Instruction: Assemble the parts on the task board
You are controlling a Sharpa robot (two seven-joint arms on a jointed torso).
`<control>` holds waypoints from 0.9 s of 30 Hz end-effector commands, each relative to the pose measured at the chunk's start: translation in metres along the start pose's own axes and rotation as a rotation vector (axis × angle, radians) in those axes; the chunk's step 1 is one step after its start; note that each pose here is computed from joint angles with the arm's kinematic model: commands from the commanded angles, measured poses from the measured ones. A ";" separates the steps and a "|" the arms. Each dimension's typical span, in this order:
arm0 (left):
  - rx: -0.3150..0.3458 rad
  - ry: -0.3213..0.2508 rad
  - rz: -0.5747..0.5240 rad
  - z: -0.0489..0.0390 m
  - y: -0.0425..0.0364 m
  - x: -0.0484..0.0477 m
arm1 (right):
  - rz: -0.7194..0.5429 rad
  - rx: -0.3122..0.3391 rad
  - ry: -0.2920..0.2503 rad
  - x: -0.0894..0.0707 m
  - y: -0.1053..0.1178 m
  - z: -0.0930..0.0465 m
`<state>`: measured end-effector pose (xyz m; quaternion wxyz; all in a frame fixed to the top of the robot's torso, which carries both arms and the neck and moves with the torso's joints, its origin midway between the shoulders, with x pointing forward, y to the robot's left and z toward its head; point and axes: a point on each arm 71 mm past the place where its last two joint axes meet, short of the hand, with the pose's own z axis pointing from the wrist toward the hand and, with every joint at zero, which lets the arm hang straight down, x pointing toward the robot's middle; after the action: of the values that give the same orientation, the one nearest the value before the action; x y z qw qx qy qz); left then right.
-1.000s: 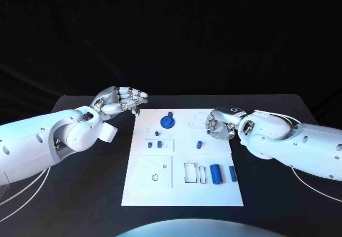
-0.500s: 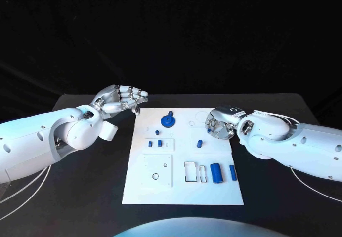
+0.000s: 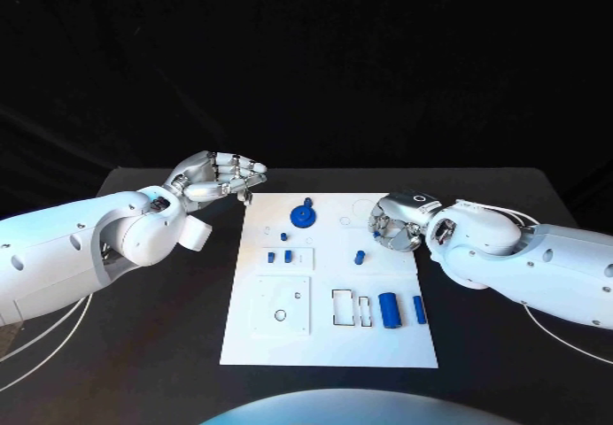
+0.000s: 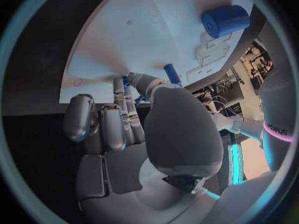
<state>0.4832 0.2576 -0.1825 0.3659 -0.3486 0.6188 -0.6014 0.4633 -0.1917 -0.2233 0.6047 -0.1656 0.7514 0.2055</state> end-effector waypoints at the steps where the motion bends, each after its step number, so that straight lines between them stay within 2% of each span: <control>1: 0.004 0.002 0.015 0.0005 -0.0008 0.0005 | -0.023 -0.006 0.045 0.009 0.003 -0.001; 16: -0.009 0.019 0.021 0.0006 0.0000 0.0023 | -0.061 0.026 0.097 0.020 0.006 0.005; 23: -0.016 0.033 0.031 0.0001 0.0003 0.0034 | -0.069 0.031 0.085 0.020 0.006 0.004; 27: -0.018 0.038 0.033 -0.0002 0.0004 0.0035 | -0.068 0.029 0.053 0.018 0.007 0.003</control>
<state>0.4824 0.2570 -0.1836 0.3673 -0.3396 0.6313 -0.5926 0.4642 -0.1831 -0.2252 0.6135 -0.1774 0.7463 0.1874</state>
